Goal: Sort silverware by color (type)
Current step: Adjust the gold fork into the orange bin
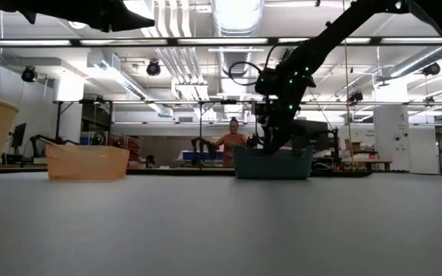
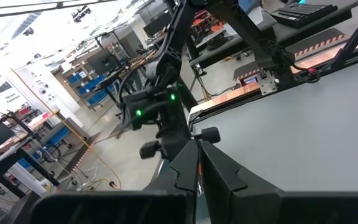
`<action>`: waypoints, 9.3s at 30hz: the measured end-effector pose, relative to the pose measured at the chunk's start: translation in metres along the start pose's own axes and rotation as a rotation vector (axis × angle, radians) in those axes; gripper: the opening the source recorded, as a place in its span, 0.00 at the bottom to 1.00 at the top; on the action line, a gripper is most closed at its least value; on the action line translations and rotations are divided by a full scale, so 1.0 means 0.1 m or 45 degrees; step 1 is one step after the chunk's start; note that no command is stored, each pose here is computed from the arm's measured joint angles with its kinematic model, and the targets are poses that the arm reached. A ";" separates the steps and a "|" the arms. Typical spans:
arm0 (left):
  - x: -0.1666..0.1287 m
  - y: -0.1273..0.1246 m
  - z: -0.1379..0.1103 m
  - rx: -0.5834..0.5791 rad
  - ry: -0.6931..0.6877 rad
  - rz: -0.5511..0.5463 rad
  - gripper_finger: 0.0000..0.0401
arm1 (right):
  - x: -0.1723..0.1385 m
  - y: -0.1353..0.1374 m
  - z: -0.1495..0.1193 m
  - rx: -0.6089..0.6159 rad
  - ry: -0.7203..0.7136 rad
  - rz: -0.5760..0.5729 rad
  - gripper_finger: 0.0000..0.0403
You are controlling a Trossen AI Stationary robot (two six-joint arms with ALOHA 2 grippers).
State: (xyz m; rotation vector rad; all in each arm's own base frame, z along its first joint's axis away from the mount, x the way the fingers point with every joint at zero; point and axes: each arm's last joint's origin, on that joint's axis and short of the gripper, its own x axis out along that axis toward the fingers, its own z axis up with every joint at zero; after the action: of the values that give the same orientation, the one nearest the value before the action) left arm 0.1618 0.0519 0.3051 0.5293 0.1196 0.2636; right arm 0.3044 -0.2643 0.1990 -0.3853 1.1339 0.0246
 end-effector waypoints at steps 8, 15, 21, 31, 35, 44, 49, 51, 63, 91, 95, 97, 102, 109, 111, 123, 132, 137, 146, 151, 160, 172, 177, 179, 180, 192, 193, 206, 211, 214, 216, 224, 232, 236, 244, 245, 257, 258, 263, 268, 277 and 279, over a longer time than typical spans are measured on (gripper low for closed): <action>0.05 0.00 -0.04 -0.126 0.066 0.052 0.00 | -0.37 0.04 0.14 0.515 -0.083 -0.060 0.25; 0.16 0.02 -0.19 -0.300 0.350 0.389 0.00 | -0.66 0.18 0.25 0.892 -0.100 -0.024 0.17; 0.23 0.11 -0.15 -0.471 0.743 0.371 0.00 | -0.75 0.48 0.41 0.878 -0.053 0.066 0.09; 0.25 0.25 -0.25 -0.613 1.431 0.127 0.00 | -0.61 1.04 0.44 0.777 -0.157 0.103 0.03; 0.26 0.32 -0.40 -0.700 1.579 -0.014 0.00 | -0.63 1.18 0.39 0.778 -0.297 0.060 0.03; 0.24 0.56 -0.88 -0.906 1.899 -0.046 0.00 | -0.80 1.38 0.35 0.698 -0.581 -0.033 0.03; 0.26 0.63 -1.09 -0.972 2.002 -0.032 0.00 | -0.86 1.44 0.33 0.622 -0.632 -0.059 0.03; 0.28 0.64 -1.15 -0.987 2.033 -0.035 0.01 | -0.88 1.45 0.32 0.603 -0.635 -0.064 0.03; 0.38 0.62 -1.36 -0.982 2.123 -0.090 0.20 | -0.88 1.45 0.32 0.581 -0.632 -0.071 0.03; 0.50 0.59 -1.59 -0.988 2.218 -0.007 0.22 | -0.87 1.45 0.32 0.572 -0.629 -0.072 0.03; 0.52 0.57 -1.65 -0.997 2.248 -0.011 0.21 | -0.87 1.45 0.32 0.571 -0.628 -0.072 0.03; 0.53 0.56 -1.67 -1.001 2.263 -0.006 0.21 | -0.87 1.45 0.32 0.566 -0.628 -0.073 0.03; 0.54 0.56 -1.70 -1.004 2.275 0.004 0.20 | -0.87 1.45 0.32 0.559 -0.627 -0.075 0.03; 0.55 0.56 -1.70 -1.030 2.261 0.023 0.20 | -0.87 1.45 0.32 0.545 -0.626 -0.078 0.03; 0.56 0.56 -1.71 -1.035 2.246 0.038 0.20 | -0.87 1.45 0.32 0.545 -0.626 -0.078 0.03; 0.56 0.56 -1.71 -1.034 2.243 0.040 0.20 | -0.87 1.45 0.32 0.548 -0.626 -0.077 0.03; 0.56 0.56 -1.71 -1.033 2.240 0.042 0.19 | -0.87 1.45 0.32 0.548 -0.626 -0.077 0.03; 0.57 0.57 -1.71 -1.033 2.238 0.043 0.19 | -0.87 1.45 0.32 0.548 -0.626 -0.077 0.03; 0.57 0.57 -1.71 -1.033 2.237 0.045 0.19 | -0.87 1.45 0.32 0.548 -0.626 -0.077 0.03; 0.57 0.57 -1.71 -1.033 2.237 0.045 0.19 | -0.87 1.45 0.32 0.542 -0.626 -0.079 0.03; 0.57 0.57 -1.71 -1.033 2.236 0.046 0.19 | -0.87 1.45 0.32 0.540 -0.626 -0.079 0.03; 0.56 0.57 -1.71 -1.028 2.241 0.057 0.02 | -0.87 1.45 0.32 0.539 -0.626 -0.079 0.03; 0.57 0.57 -1.70 -1.041 2.237 0.062 0.01 | -0.87 1.45 0.32 0.539 -0.626 -0.079 0.03; 0.57 0.57 -1.70 -1.043 2.240 0.072 0.01 | -0.87 1.45 0.32 0.539 -0.626 -0.080 0.03; 0.56 0.57 -1.70 -1.032 2.245 0.080 0.01 | -0.87 1.45 0.32 0.539 -0.626 -0.079 0.03; 0.61 0.71 -1.57 -0.981 2.198 0.159 0.00 | -0.87 1.45 0.32 0.539 -0.625 -0.079 0.03; 0.61 0.73 -1.55 -0.955 2.202 0.170 0.00 | -0.87 1.45 0.32 0.539 -0.626 -0.080 0.03; 0.60 0.78 -1.50 -0.869 2.241 0.202 0.00 | -0.87 1.45 0.32 0.539 -0.626 -0.080 0.03; 0.62 0.77 -1.49 -0.935 2.190 0.079 0.00 | -0.87 1.45 0.32 0.539 -0.625 -0.080 0.03; 0.63 0.75 -1.48 -1.010 2.146 0.001 0.00 | -0.87 1.45 0.31 0.539 -0.626 -0.080 0.03; 0.64 0.75 -1.48 -1.024 2.139 0.011 0.01 | -0.87 1.45 0.31 0.539 -0.625 -0.080 0.03; 0.67 0.79 -1.53 -1.034 2.104 0.054 0.16 | -0.87 1.45 0.31 0.539 -0.621 -0.077 0.03; 0.72 0.72 -1.70 -1.052 2.188 0.026 0.28 | -0.86 1.46 0.31 0.540 -0.615 -0.075 0.03; 0.74 0.70 -1.76 -1.054 2.216 0.012 0.29 | -0.86 1.46 0.31 0.540 -0.615 -0.075 0.03; 0.76 0.68 -1.81 -1.055 2.234 0.004 0.22 | -0.86 1.46 0.31 0.530 -0.614 -0.078 0.03; 0.76 0.68 -1.81 -1.055 2.234 0.004 0.21 | -0.86 1.46 0.31 0.529 -0.614 -0.078 0.03; 0.76 0.68 -1.81 -1.058 2.231 0.010 0.01 | -0.86 1.46 0.30 0.530 -0.614 -0.078 0.03; 0.76 0.68 -1.81 -1.061 2.231 0.012 0.01 | -0.86 1.46 0.30 0.530 -0.614 -0.077 0.03; 0.75 0.69 -1.79 -1.070 2.232 0.021 0.01 | -0.86 1.46 0.30 0.530 -0.614 -0.077 0.03; 0.77 0.73 -1.74 -1.069 2.231 0.022 0.01 | -0.86 1.46 0.30 0.530 -0.614 -0.078 0.03; 0.80 0.93 -1.55 -0.928 2.271 0.140 0.00 | -0.86 1.46 0.30 0.526 -0.613 -0.079 0.03; 0.81 0.96 -1.53 -0.919 2.260 0.153 0.00 | -0.86 1.46 0.30 0.526 -0.613 -0.079 0.03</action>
State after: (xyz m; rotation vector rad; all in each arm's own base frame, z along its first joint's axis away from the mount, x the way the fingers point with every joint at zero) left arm 0.1915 0.2278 0.2193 -0.5612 1.6468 0.7930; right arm 0.2631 -0.1037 0.2446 -0.0367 0.6270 -0.1619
